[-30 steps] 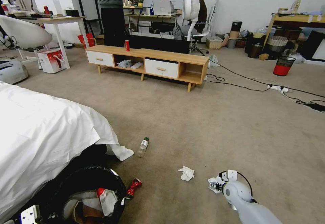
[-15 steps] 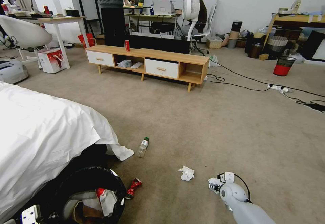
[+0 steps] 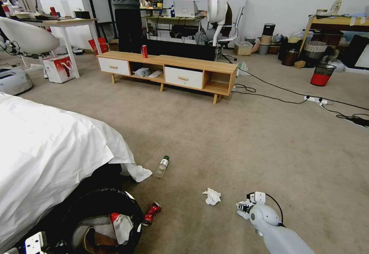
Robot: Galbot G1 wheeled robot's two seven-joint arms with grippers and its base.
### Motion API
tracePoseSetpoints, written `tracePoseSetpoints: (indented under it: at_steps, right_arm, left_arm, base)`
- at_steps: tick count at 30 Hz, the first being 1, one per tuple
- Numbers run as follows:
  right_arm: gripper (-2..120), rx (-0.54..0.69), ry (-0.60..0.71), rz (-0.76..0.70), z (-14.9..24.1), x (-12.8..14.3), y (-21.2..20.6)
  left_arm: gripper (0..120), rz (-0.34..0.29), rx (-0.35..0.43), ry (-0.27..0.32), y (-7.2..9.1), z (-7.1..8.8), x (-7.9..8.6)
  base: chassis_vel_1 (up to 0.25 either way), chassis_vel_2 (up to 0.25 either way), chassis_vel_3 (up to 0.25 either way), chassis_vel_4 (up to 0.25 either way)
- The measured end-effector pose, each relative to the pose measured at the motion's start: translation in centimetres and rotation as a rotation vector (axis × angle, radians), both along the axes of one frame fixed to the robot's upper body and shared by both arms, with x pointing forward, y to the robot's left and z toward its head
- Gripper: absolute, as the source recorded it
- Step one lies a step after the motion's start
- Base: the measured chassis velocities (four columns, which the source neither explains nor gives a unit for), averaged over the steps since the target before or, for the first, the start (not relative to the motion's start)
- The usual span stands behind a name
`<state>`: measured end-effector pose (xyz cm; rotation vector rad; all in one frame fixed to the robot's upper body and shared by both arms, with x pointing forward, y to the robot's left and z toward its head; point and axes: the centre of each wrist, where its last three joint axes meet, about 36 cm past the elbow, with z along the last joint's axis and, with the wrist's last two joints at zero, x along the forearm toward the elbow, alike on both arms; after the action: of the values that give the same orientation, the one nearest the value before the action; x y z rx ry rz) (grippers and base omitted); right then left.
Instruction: Pick up the trash bin, then pick up the garbage from the floor and place it into the trash bin.
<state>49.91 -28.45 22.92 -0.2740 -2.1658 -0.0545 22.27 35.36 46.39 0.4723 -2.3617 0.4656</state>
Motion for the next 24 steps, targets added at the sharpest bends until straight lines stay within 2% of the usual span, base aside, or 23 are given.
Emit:
tracePoseSetpoints:
  at_steps: [17,22,24]
  right_arm:
    - [82,-0.035,0.009,0.014,-2.1,-0.4,-0.2]
    - [74,-0.044,0.007,0.018,-2.3,-0.5,-0.3]
    - [64,-0.045,0.009,0.019,-2.5,-0.6,-0.2]
  left_arm:
    - [0,-0.003,0.001,0.002,0.0,-0.1,0.0]
    - [0,-0.002,0.0,0.006,0.1,-0.2,0.0]
    - [0,-0.002,0.001,0.007,0.1,-0.3,0.0]
  base:
    - [0.0,0.0,0.0,0.0]
    - [0.0,0.0,0.0,0.0]
    - [0.0,0.0,0.0,0.0]
